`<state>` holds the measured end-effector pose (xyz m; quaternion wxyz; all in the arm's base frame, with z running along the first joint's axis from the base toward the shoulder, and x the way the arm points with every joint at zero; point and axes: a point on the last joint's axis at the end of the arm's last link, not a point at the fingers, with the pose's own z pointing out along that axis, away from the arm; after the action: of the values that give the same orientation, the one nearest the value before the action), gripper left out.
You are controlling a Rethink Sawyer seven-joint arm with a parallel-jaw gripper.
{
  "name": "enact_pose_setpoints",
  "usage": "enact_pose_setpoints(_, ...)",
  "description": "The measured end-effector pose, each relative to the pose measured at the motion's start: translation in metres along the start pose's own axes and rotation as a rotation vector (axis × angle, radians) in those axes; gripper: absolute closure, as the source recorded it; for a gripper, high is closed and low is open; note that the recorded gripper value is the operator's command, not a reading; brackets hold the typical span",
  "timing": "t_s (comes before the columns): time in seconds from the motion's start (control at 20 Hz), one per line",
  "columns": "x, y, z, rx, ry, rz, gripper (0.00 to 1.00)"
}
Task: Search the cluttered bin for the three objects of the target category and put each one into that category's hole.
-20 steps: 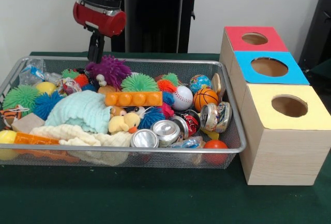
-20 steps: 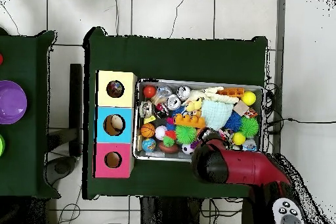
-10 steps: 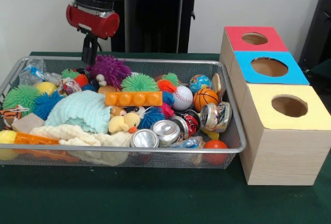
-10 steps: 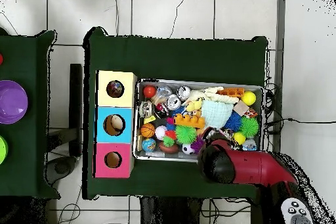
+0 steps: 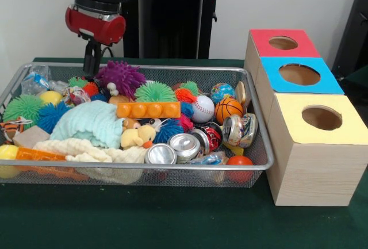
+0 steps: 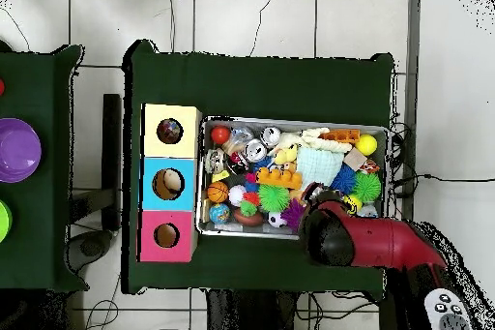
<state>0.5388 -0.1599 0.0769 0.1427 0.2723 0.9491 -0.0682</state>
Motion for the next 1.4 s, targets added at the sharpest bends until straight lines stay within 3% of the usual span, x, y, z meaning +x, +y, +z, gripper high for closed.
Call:
enact_pose_setpoints(0.15,-0.009,-0.002,0.003,-0.008,-0.014,-0.001,1.0)
enact_pose_setpoints(0.45,-0.01,0.0,0.01,-0.024,-0.009,-0.007,1.0)
enact_pose_setpoints(0.5,-0.009,0.0,0.013,-0.029,-0.005,-0.011,0.0)
enact_pose_setpoints(0.9,-0.005,-0.001,0.018,-0.035,0.002,-0.021,0.0)
enact_pose_setpoints(1.4,0.003,0.019,0.02,-0.055,-0.003,-0.058,0.0)
